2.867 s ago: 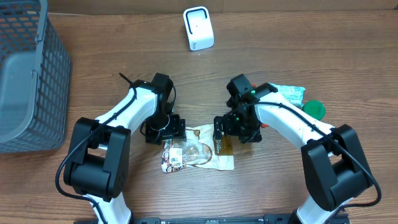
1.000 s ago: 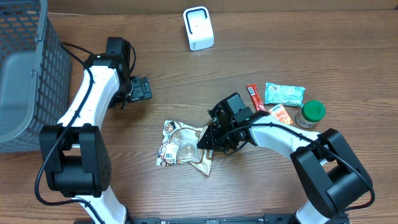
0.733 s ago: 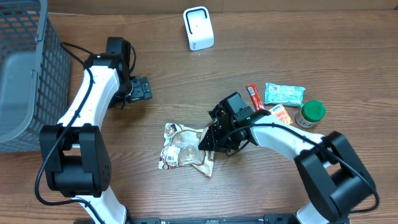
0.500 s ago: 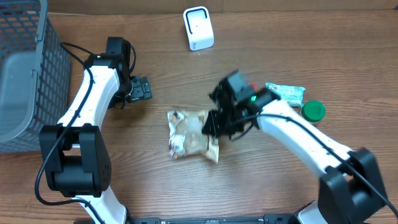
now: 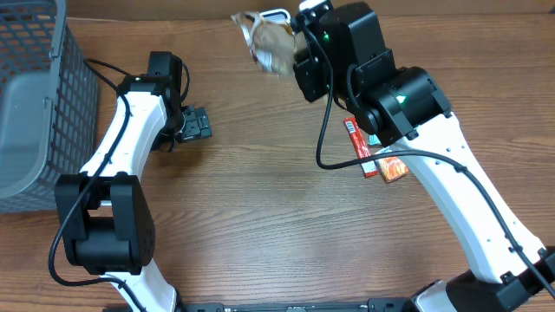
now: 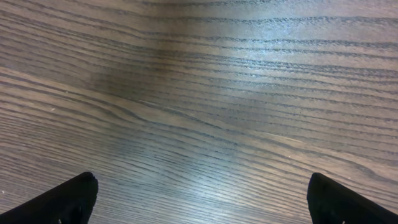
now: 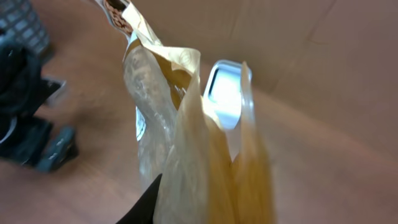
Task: Scan the item barcode
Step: 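Grasp the Pantree bag with the right gripper and lift it, then hold the Pantree bag under the white scanner with the right gripper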
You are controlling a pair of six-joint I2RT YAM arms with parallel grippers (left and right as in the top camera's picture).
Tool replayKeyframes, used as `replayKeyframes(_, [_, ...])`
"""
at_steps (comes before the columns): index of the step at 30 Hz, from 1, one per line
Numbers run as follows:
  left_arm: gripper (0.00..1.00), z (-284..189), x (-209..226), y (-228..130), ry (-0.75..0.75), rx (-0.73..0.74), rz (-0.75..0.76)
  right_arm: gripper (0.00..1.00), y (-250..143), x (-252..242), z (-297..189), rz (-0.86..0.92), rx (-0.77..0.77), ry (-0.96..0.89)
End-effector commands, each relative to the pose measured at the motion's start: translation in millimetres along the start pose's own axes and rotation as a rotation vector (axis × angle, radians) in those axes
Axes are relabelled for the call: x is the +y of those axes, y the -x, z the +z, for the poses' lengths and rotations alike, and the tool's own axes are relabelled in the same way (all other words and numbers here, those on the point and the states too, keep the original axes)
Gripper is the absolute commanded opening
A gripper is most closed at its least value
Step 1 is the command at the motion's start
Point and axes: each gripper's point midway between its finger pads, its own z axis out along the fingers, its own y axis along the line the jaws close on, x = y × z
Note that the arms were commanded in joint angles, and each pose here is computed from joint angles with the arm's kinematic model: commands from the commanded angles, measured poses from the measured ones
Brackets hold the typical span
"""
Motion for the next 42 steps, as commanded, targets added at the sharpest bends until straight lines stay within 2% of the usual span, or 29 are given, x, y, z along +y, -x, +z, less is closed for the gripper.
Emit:
replayKeyframes(1, [1.0, -8.0, 2.3, 3.6, 0.005, -0.024, 0.0, 0.04, 12.1, -20.4, 25.5, -0.194, -0.026, -0.128])
replayKeyframes(8, [1.0, -8.0, 2.3, 3.6, 0.005, -0.024, 0.0, 0.04, 17.6, -28.8, 83.9, -0.28, -0.056, -0.217])
replayKeyframes(14, [1.0, -8.0, 2.3, 3.6, 0.005, -0.024, 0.0, 0.04, 21.0, -53.0, 129.3, -0.256, -0.101, -0.401])
replayKeyframes(18, [1.0, -8.0, 2.3, 3.6, 0.005, -0.024, 0.0, 0.04, 17.6, -50.7, 157.6, -0.314, -0.118, -0.415])
replayKeyframes(21, [0.99, -8.0, 2.3, 3.6, 0.005, -0.024, 0.0, 0.04, 12.9, -49.1, 176.6, -0.331, -0.13, -0.422])
replayKeyframes(27, [1.0, -8.0, 2.3, 3.6, 0.005, -0.024, 0.0, 0.04, 7.7, -65.7, 194.7, -0.29, -0.156, -0.55])
replayKeyframes(42, [1.0, -8.0, 2.3, 3.6, 0.005, -0.024, 0.0, 0.04, -33.6, -54.4, 233.5, -0.333, -0.06, -0.489])
